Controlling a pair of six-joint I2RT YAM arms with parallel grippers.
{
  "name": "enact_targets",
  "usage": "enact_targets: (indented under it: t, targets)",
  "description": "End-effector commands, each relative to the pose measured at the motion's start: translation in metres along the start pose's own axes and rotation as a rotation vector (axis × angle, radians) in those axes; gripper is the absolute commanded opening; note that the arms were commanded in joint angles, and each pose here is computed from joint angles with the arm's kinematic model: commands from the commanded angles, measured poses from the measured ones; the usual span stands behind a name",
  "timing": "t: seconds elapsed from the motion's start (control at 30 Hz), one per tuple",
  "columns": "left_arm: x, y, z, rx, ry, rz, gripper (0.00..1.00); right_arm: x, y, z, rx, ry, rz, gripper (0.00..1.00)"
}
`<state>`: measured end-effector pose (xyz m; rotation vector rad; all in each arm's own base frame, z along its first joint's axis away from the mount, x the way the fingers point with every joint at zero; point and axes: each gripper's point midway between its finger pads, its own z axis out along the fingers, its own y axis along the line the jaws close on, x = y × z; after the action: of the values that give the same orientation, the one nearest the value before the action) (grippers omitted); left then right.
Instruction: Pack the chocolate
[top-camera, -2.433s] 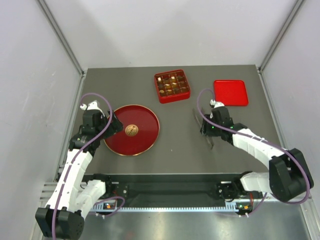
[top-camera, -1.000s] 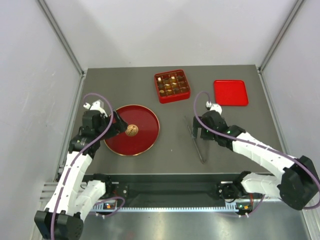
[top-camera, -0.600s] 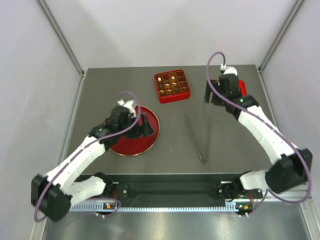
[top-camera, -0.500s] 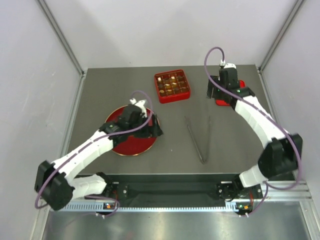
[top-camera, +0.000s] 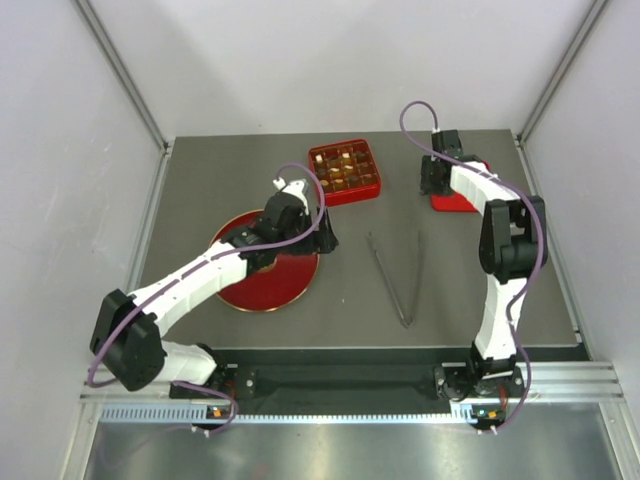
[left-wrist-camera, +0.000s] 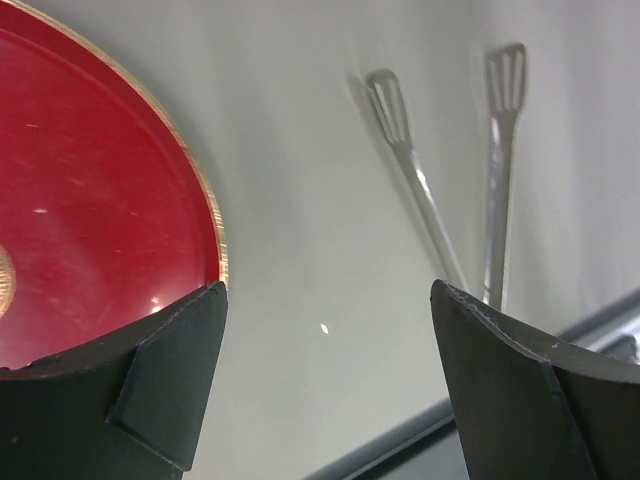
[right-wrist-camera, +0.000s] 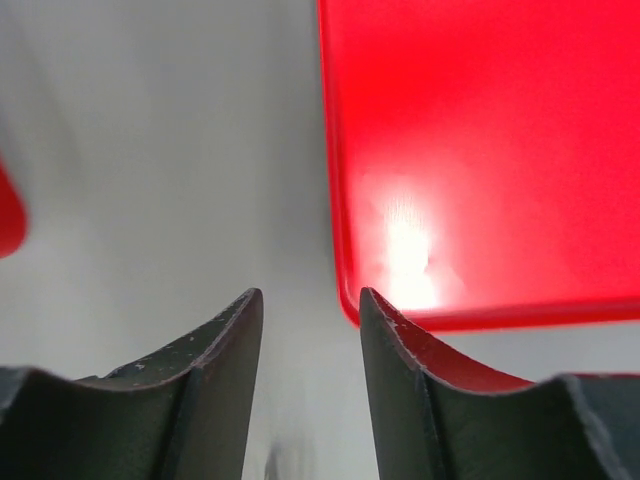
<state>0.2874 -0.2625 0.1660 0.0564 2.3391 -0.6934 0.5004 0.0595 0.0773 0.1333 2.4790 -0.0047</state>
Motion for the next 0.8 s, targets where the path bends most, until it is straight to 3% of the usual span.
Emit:
enact_targets:
  t: [0.0,0.57,0.63,0.77]
  targets:
    - [-0.031,-0.001,-0.013,-0.028,-0.122,0.018,0.88,-0.028,-0.003,0.009,0.012,-0.084,-0.020,0.43]
    - [-0.022,0.028,-0.028,-0.111,-0.172,0.037,0.89,-0.011,-0.020,0.044,0.078,-0.041,-0.025,0.34]
    - [-0.024,0.028,-0.029,-0.110,-0.177,0.037,0.89,-0.013,-0.020,0.044,0.075,-0.040,-0.021,0.28]
    - [-0.027,0.027,-0.034,-0.117,-0.186,0.033,0.89,-0.022,-0.011,0.037,0.033,-0.043,-0.027,0.02]
